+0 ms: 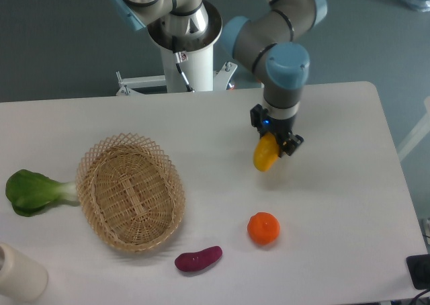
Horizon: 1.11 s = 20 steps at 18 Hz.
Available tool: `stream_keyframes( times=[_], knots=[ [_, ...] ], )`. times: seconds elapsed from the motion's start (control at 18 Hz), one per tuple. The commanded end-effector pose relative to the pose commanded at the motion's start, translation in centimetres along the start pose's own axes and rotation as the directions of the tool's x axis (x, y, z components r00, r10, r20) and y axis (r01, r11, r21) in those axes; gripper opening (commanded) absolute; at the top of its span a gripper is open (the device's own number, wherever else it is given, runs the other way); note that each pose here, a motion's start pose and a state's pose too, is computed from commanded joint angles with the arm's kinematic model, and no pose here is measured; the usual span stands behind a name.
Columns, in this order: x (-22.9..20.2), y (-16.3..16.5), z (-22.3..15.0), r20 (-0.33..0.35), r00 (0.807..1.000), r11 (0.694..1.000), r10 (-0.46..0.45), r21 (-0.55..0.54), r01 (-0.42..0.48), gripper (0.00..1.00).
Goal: Place the mango on the table
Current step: 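Carry the mango toward the basket side and lower it to the table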
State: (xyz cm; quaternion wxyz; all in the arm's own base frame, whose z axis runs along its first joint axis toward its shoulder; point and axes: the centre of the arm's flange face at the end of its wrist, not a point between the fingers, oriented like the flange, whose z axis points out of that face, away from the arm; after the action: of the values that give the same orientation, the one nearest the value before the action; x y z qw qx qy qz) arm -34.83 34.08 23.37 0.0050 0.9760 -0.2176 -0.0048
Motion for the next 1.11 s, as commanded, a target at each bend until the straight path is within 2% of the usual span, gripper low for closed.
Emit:
stream_keyframes(
  times=[0.17, 0.44, 0.56, 0.67, 0.72, 1.11],
  knots=[
    [1.7, -0.2, 0.9, -0.023, 1.0, 1.0, 0.006, -0.001, -0.006, 0.49],
    [3.8, -2.8, 1.6, -0.041, 0.998, 0.999, 0.043, -0.005, -0.044, 0.58],
    [4.2, -3.5, 1.6, -0.04, 0.998, 0.999, 0.048, -0.005, -0.048, 0.72],
    [4.2, -3.7, 1.6, -0.04, 0.998, 0.999, 0.049, -0.004, -0.05, 0.94],
    [4.2, -3.7, 1.6, -0.043, 0.998, 0.999, 0.051, -0.004, -0.051, 0.99],
    [3.3, -3.8, 0.7, -0.018, 0.999, 0.999, 0.048, 0.003, -0.048, 1.0]
  ],
)
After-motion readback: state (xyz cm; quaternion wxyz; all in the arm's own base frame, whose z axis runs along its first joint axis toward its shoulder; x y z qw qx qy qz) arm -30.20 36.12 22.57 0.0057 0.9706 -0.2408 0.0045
